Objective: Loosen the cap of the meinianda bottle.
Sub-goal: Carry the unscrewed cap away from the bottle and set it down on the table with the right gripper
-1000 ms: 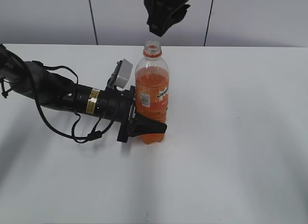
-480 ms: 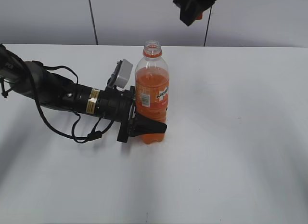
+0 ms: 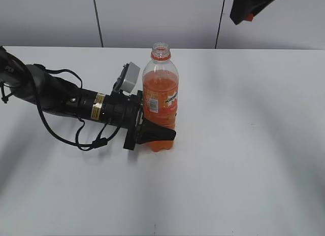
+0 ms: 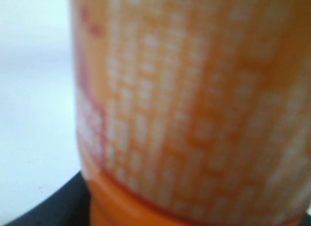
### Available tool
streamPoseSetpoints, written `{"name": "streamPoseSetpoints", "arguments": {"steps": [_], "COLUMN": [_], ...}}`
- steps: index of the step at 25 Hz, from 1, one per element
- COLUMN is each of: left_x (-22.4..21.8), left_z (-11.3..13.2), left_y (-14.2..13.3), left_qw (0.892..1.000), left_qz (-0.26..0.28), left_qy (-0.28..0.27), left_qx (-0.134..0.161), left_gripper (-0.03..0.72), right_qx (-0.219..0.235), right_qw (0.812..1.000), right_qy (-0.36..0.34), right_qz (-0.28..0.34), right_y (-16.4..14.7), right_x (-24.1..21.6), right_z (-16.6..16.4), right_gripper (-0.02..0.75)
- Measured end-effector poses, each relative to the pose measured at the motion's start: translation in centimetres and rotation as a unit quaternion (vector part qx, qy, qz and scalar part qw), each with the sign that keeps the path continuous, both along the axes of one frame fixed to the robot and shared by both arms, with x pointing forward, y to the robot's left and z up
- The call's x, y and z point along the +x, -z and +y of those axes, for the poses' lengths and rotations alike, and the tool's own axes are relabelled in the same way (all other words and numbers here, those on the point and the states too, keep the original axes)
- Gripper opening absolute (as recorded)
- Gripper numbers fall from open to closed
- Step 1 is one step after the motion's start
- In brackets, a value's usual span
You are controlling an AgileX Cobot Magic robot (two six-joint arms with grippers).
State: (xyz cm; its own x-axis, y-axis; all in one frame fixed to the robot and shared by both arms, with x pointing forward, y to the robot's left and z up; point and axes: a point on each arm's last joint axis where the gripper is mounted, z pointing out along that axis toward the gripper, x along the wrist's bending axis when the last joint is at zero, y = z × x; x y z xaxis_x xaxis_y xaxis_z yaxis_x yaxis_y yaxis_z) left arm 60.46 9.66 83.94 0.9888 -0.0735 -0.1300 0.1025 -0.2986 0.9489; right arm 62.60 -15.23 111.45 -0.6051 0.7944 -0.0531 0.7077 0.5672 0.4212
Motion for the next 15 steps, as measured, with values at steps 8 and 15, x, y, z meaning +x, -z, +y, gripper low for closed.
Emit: {"name": "streamPoseSetpoints", "arguments": {"steps": [8,15], "left_x": [0.0,0.0], "left_z": [0.0,0.0], "left_y": [0.0,0.0], "left_qw": [1.000,1.000], "left_qz": [0.000,0.000], "left_qy": [0.000,0.000], "left_qx": [0.000,0.000], "left_gripper": [0.409,0.409], "right_qx": [-0.019,-0.019], "right_qw": [0.996,0.986], "right_qy": [0.051,0.122], "right_qz": [0.074,0.113], "right_y": [4.3,8.6], "right_x": [-0.1,0.0], "right_z": [-2.4,-6.0], "right_gripper": [0.303,0.303]}}
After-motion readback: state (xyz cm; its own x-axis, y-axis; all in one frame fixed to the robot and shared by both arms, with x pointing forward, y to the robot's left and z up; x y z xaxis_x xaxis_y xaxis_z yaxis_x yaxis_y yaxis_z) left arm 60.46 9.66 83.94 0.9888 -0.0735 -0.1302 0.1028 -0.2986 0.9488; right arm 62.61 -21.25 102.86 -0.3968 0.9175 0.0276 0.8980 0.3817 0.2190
